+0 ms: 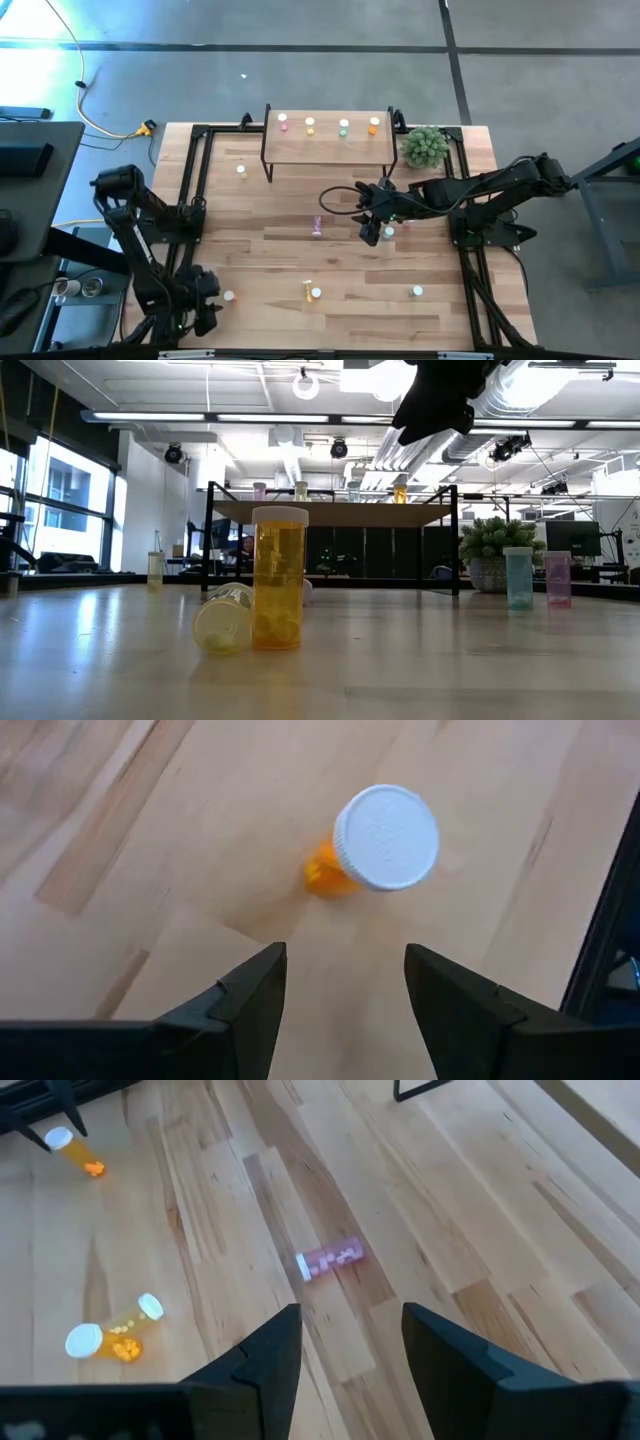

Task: Pick and place medicine bottles onto shelf by color
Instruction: Put the left orange pill bottle aligned with the other orange pill bottle on the shelf

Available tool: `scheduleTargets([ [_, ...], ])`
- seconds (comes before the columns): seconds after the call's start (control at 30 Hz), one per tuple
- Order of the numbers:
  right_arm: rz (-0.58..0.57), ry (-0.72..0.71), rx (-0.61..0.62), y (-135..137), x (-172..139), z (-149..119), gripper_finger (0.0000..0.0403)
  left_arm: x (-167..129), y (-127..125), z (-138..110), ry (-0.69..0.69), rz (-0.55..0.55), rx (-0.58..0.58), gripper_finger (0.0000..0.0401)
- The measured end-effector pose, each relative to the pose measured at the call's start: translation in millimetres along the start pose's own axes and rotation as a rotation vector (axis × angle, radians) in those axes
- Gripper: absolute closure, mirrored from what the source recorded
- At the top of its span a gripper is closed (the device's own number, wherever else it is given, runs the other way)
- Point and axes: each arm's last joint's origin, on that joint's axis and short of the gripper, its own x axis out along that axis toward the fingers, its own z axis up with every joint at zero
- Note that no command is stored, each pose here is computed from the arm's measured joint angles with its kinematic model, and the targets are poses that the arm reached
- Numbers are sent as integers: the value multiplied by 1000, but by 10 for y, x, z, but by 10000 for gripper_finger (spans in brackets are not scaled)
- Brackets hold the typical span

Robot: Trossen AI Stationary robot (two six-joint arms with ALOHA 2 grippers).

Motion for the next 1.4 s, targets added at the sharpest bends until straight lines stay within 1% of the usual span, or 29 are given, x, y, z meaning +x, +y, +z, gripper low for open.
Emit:
scheduleTargets([
  [0.17, 1, -2, 0, 1, 0, 2, 237, 107, -35, -47, -50, -8, -6, 208],
  [0.43, 2, -4, 1, 2, -1, 4, 237, 249, -30, -102, -116, 22, 10, 208],
  [0.67, 8, -14, -1, 8, -1, 15, 237, 306, -20, -112, -183, 31, 10, 208],
  [1.03, 13, -23, -12, 12, -1, 24, 237, 318, -14, -105, -227, 33, 20, 209],
  [1.17, 13, -24, -11, 13, -1, 25, 237, 318, -14, -100, -239, 31, 20, 224],
  [1.4, 13, -24, -11, 13, -1, 25, 237, 318, -14, -102, -234, 32, 25, 268],
])
